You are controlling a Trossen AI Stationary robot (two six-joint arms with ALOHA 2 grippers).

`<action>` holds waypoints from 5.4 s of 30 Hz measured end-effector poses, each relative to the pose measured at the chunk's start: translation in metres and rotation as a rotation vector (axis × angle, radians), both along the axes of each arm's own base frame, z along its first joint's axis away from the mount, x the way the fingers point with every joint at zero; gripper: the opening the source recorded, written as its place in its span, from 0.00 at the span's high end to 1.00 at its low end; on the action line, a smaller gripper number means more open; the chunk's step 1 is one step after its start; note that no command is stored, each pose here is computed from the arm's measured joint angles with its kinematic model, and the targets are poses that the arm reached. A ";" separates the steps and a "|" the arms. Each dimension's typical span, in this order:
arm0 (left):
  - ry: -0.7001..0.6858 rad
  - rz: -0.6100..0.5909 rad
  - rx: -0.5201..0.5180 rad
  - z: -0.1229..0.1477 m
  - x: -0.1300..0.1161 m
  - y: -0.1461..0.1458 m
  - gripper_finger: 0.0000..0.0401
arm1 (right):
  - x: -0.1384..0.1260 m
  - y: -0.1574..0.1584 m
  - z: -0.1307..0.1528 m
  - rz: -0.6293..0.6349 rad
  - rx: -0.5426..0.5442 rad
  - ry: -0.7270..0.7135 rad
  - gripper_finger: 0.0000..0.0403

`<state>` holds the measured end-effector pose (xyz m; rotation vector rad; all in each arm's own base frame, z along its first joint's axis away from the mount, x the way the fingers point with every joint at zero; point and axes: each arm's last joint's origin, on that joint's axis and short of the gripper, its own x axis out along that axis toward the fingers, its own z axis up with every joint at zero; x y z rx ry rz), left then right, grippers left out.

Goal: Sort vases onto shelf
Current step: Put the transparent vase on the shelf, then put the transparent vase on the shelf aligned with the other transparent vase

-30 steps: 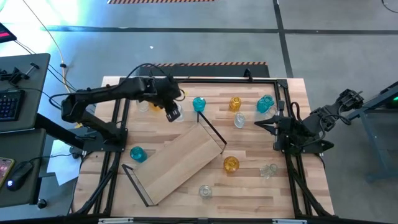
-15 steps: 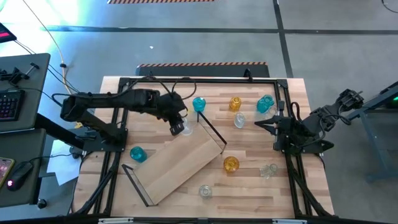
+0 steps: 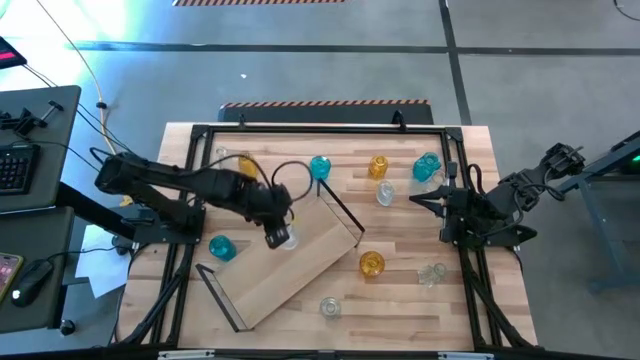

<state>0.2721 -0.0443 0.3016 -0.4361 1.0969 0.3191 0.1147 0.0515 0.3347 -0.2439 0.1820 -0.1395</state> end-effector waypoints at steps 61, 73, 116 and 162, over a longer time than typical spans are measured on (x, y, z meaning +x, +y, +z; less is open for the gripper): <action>0.099 0.085 0.063 -0.013 -0.018 -0.027 0.67 | 0.000 0.001 0.000 0.030 0.006 0.004 1.00; 0.100 0.074 0.063 -0.013 -0.018 -0.027 0.67 | 0.000 0.001 0.000 0.030 0.006 0.004 1.00; -0.055 -0.065 0.054 -0.005 0.000 -0.017 0.59 | 0.000 0.001 0.001 0.030 0.013 -0.005 1.00; 0.396 0.615 0.217 0.054 -0.114 0.213 0.60 | -0.001 0.001 -0.008 0.062 0.004 0.078 1.00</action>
